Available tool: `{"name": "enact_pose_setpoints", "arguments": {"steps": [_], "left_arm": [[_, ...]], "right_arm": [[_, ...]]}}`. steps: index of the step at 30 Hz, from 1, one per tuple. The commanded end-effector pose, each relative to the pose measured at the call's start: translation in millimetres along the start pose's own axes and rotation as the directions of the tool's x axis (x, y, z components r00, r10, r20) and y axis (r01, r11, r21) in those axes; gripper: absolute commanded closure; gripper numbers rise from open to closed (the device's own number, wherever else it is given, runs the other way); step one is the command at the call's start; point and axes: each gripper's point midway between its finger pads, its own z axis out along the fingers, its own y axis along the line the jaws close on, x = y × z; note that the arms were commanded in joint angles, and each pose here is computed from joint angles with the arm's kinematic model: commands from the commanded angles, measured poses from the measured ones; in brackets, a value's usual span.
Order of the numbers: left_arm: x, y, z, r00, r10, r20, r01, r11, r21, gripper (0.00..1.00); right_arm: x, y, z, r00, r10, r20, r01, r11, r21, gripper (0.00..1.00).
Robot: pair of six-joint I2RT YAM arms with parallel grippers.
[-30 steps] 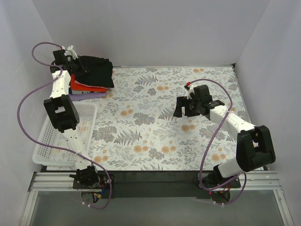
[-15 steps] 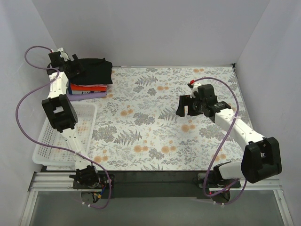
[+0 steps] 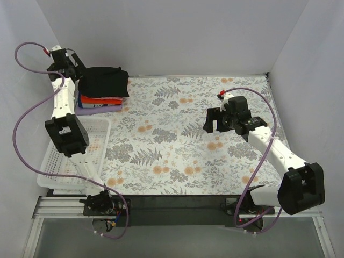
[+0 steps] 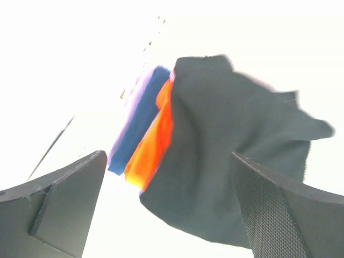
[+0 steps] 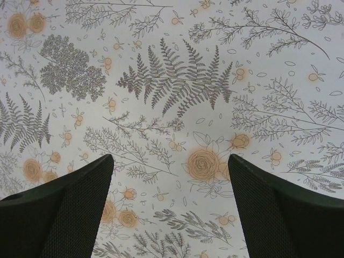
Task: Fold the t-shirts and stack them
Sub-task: Neatly place the folded tshirt to the corner, then reset both grippers
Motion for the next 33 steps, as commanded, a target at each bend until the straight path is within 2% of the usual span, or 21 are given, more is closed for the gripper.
{"name": "enact_pose_setpoints", "arguments": {"steps": [1, 5, 9, 10, 12, 13, 14, 19, 20, 24, 27, 33], "left_arm": [[-64, -14, -85, 0.984, -0.037, 0.172, 0.036, 0.999, 0.012, 0.03], [-49, -36, -117, 0.988, -0.050, 0.148, 0.037, 0.995, 0.092, 0.03], [-3, -84, -165, 0.992, 0.007, 0.129, -0.031, 0.982, 0.184, 0.03], [27, -88, -164, 0.996, 0.032, 0.081, -0.046, 0.981, 0.189, 0.03], [54, -120, -194, 0.998, 0.028, 0.060, -0.044, 0.956, 0.290, 0.03], [86, -123, -195, 0.998, 0.057, 0.011, -0.058, 0.952, 0.301, 0.03], [99, -143, -217, 0.998, 0.057, 0.010, -0.057, 0.929, 0.366, 0.03], [184, -180, -267, 0.988, 0.121, -0.095, -0.057, 0.861, 0.505, 0.06], [214, -184, -281, 0.979, 0.164, -0.124, -0.072, 0.840, 0.538, 0.06], [257, -198, -314, 0.967, 0.178, -0.182, -0.030, 0.789, 0.613, 0.06], [267, -202, -331, 0.962, 0.181, -0.203, -0.007, 0.764, 0.645, 0.05], [256, -201, -351, 0.971, 0.160, -0.178, 0.003, 0.737, 0.675, 0.05]], "right_arm": [[-26, 3, -15, 0.996, -0.045, 0.077, 0.044, 0.999, 0.009, 0.06], [-33, 2, -20, 0.993, -0.060, 0.103, 0.058, 0.998, 0.024, 0.05], [-42, 3, -29, 0.988, -0.078, 0.137, 0.074, 0.997, 0.033, 0.03], [-43, 3, -30, 0.987, -0.079, 0.142, 0.075, 0.997, 0.033, 0.03], [-45, 4, -34, 0.985, -0.084, 0.154, 0.079, 0.996, 0.035, 0.02], [-45, 4, -35, 0.983, -0.088, 0.158, 0.083, 0.996, 0.037, 0.02], [-47, 4, -38, 0.982, -0.088, 0.166, 0.083, 0.996, 0.038, 0.02], [-46, 2, -42, 0.979, -0.090, 0.182, 0.083, 0.995, 0.046, 0.02], [-47, 3, -43, 0.977, -0.089, 0.191, 0.082, 0.996, 0.045, 0.02], [-48, 6, -46, 0.974, -0.076, 0.213, 0.071, 0.997, 0.034, 0.02], [-47, 6, -46, 0.973, -0.068, 0.221, 0.063, 0.998, 0.031, 0.02], [-45, 5, -46, 0.970, -0.054, 0.237, 0.048, 0.998, 0.033, 0.02]]}}
